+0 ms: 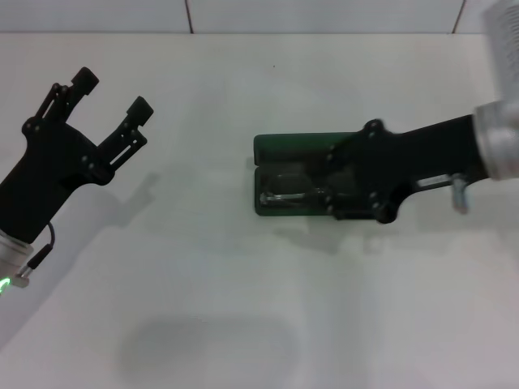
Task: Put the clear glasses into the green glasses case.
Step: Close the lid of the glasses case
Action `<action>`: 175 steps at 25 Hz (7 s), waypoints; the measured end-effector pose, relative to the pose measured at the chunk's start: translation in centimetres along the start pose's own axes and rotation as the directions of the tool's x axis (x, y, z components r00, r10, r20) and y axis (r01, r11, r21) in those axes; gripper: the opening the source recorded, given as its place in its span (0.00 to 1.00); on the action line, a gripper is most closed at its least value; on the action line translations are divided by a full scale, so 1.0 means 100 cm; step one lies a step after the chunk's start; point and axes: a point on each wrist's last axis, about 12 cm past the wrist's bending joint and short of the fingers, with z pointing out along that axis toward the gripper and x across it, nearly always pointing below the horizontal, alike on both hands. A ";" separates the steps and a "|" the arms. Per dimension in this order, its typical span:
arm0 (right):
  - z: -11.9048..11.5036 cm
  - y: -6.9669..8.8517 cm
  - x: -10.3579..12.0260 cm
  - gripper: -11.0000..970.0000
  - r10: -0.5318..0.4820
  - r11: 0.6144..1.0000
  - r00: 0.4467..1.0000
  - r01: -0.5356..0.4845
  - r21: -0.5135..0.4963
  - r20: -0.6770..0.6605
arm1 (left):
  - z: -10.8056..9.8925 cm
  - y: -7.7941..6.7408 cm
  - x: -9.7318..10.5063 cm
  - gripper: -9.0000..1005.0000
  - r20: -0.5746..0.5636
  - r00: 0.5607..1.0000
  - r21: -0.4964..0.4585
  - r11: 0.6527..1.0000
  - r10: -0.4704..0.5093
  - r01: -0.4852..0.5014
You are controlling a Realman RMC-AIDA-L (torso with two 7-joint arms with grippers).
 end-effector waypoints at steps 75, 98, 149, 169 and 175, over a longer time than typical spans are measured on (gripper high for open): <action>-0.092 0.041 0.161 0.87 -0.067 0.743 0.623 -0.490 0.456 0.779 | 0.138 -0.036 0.050 0.86 -0.545 0.838 0.234 0.961 0.005 0.147; -0.088 0.045 0.159 0.87 -0.055 0.764 0.619 -0.480 0.432 0.784 | 0.184 -0.028 0.047 0.86 -0.630 0.773 0.080 0.984 -0.076 0.162; -0.040 0.018 0.151 0.87 0.433 0.899 0.879 -0.438 -0.020 0.198 | 0.143 -0.043 0.044 0.85 -0.490 0.869 0.184 0.965 -0.074 0.185; 0.001 0.014 0.149 0.87 0.422 0.906 0.904 -0.424 0.006 0.065 | 0.153 -0.045 0.041 0.85 -0.477 0.877 0.206 0.963 -0.057 0.174; 0.007 0.010 0.145 0.87 0.414 0.910 0.907 -0.415 0.003 0.083 | 0.157 -0.045 0.040 0.85 -0.476 0.878 0.217 0.962 -0.046 0.168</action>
